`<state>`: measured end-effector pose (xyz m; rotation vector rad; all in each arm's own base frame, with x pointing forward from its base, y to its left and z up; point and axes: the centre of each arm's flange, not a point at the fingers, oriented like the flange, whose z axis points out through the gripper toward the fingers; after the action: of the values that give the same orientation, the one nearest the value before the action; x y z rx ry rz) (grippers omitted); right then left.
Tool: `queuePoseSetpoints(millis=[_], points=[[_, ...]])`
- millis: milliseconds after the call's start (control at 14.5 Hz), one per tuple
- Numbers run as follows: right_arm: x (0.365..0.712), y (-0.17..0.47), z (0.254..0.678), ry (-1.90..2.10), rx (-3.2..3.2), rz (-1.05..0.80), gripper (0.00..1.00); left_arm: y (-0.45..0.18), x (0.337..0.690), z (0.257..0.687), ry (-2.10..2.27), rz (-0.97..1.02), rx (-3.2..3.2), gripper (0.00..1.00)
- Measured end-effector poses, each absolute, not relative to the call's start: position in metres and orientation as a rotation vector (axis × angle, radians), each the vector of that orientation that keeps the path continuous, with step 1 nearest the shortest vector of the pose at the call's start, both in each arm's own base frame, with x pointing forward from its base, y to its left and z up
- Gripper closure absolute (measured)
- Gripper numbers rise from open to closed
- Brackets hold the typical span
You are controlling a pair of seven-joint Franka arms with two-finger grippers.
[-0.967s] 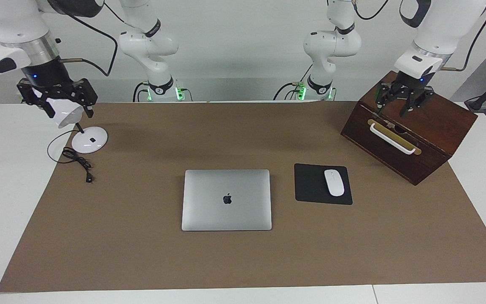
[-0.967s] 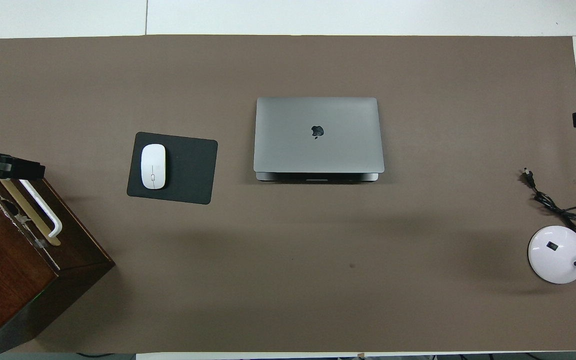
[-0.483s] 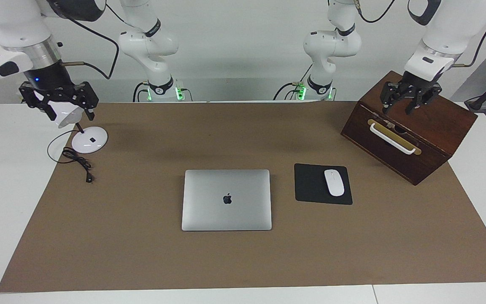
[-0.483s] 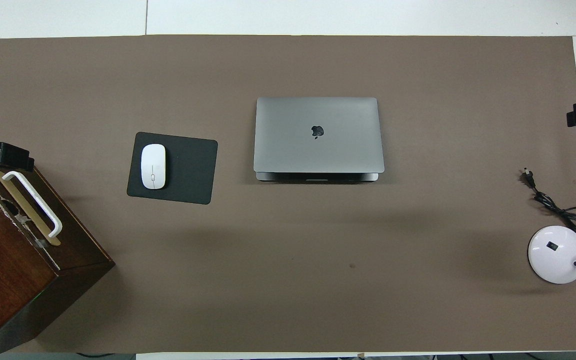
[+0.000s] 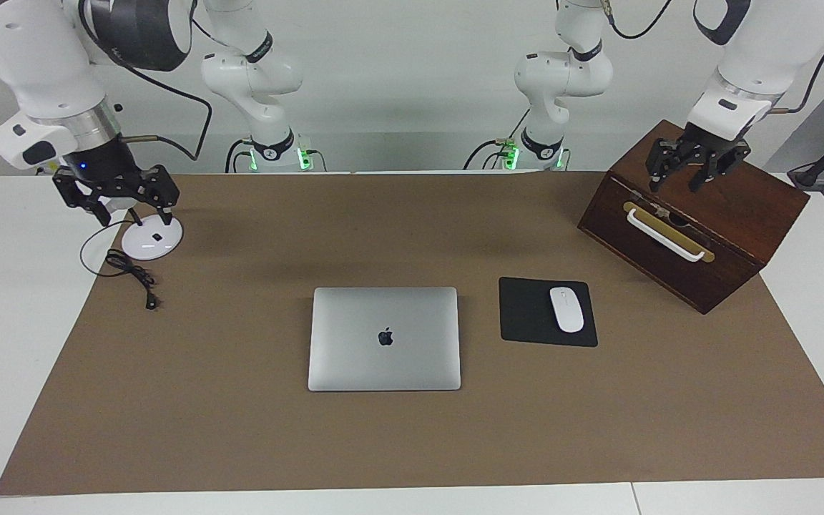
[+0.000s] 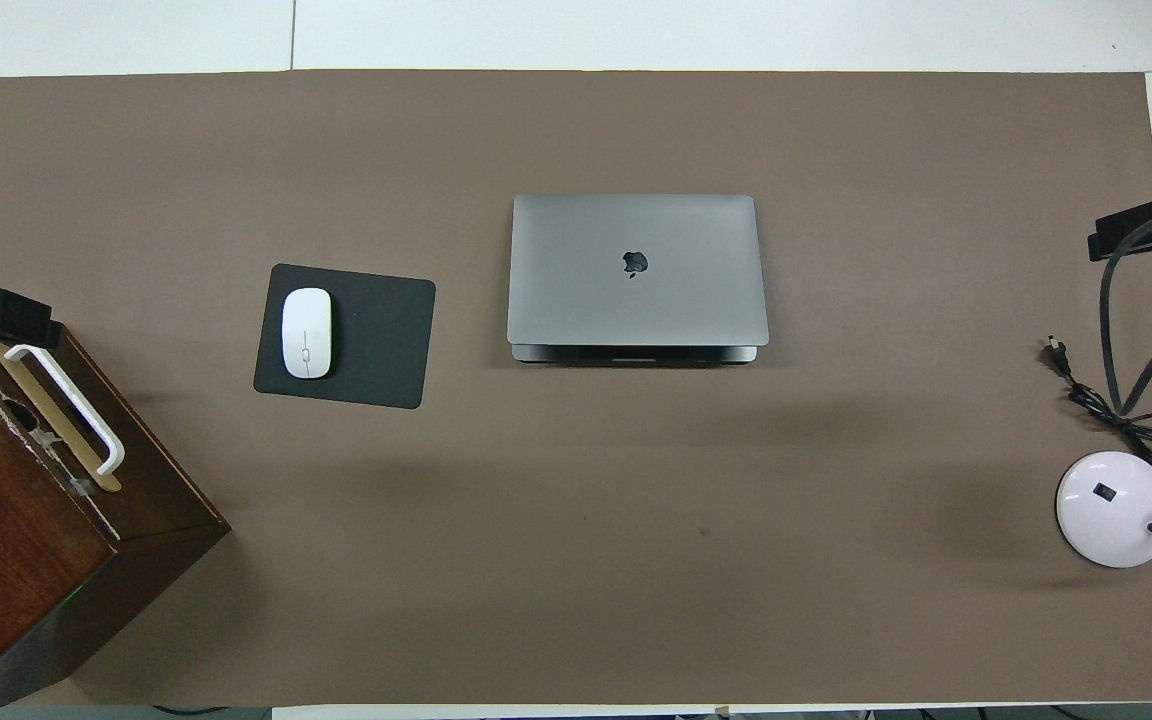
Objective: Close laptop with both arms
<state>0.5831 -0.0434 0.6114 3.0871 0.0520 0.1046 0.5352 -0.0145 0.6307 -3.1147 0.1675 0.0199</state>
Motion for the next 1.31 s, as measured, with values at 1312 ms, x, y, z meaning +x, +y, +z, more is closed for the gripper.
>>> queuePoseSetpoints(millis=[1312], points=[[0.5833,-0.0432,0.6091,0.053,3.087,0.107,0.00,-0.0111,0.5380,0.6209,0.160,0.068,-3.113,0.00]])
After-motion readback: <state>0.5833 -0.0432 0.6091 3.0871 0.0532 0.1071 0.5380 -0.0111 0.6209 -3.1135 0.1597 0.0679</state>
